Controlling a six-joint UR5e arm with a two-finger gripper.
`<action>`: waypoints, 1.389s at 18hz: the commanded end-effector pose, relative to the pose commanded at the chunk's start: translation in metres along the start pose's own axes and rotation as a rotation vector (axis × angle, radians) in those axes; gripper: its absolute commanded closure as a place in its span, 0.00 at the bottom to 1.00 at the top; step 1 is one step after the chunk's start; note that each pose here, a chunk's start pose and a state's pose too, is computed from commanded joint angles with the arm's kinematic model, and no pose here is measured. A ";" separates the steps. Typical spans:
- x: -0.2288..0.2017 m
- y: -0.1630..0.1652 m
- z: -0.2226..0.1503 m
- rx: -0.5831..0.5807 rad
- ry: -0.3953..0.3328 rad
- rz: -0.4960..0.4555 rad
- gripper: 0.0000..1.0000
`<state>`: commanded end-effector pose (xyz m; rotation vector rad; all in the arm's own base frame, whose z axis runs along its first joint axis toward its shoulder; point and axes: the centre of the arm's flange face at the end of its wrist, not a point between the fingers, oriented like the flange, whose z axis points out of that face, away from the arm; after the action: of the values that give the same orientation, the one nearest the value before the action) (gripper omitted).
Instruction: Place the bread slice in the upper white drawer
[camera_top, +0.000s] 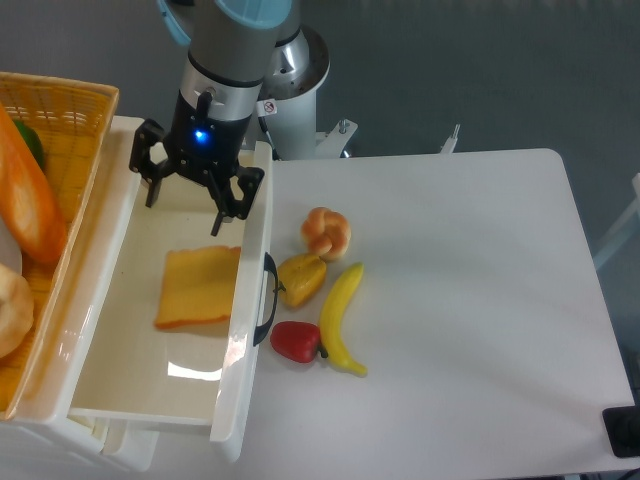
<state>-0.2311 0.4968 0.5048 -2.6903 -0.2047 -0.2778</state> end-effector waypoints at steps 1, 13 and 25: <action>-0.004 0.000 -0.005 0.008 -0.007 -0.005 0.05; -0.091 0.021 -0.058 -0.005 -0.231 0.005 0.00; -0.170 0.031 0.011 -0.295 -0.393 0.199 0.00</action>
<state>-0.3880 0.4570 0.4444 -3.0061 -0.0075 0.3076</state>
